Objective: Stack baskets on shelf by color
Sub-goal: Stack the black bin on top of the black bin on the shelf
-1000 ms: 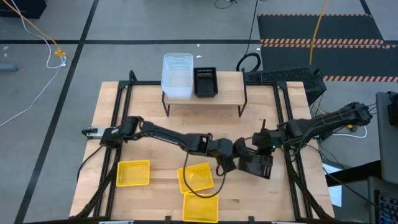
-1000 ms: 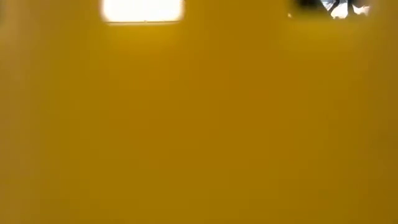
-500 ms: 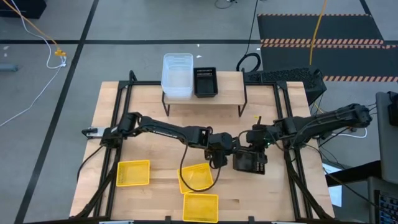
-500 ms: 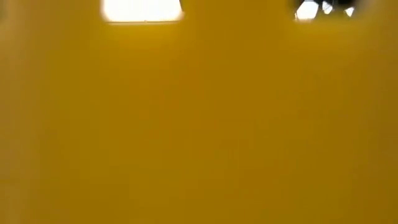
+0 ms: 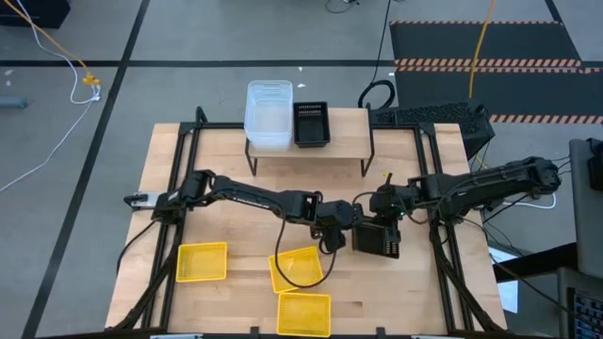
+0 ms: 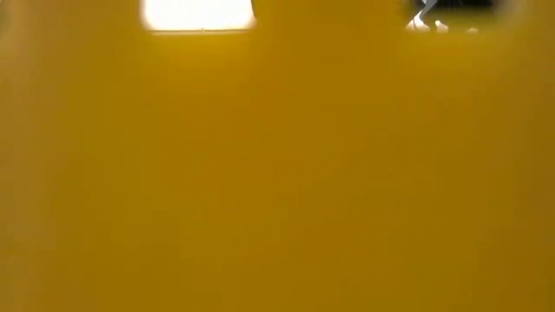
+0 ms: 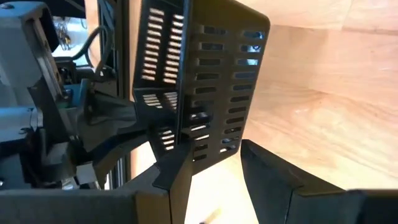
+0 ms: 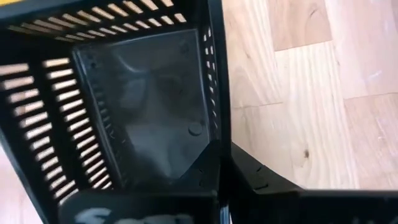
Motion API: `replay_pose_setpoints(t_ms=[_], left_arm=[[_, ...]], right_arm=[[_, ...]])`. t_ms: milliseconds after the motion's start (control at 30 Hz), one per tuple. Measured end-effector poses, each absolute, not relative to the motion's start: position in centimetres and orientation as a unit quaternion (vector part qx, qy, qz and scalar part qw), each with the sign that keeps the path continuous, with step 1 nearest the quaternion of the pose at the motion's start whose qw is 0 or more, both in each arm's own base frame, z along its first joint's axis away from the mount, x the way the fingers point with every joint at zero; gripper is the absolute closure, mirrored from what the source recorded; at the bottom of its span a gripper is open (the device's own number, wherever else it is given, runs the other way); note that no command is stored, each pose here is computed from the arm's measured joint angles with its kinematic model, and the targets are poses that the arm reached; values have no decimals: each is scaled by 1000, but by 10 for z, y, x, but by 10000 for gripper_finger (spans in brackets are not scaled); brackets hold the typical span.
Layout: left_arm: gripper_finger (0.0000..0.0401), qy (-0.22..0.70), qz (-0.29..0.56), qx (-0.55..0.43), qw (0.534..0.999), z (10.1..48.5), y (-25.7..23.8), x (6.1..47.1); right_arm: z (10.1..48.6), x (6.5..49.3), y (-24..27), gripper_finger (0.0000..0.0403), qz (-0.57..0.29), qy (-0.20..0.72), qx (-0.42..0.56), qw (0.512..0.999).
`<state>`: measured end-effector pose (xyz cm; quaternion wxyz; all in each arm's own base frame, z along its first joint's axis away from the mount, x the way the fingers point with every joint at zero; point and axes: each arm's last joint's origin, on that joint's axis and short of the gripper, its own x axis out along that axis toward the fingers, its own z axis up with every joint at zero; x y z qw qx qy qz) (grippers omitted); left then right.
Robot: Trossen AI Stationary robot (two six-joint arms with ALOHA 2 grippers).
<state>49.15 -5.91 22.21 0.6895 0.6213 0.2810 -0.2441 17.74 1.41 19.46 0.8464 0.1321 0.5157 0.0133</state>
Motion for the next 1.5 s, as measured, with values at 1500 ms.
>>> replay_pose_setpoints(t_ms=[1500], left_arm=[[261,299,-253,628,673,191,-62,500]], right_arm=[[195,179,12,402,2,505,90,858]])
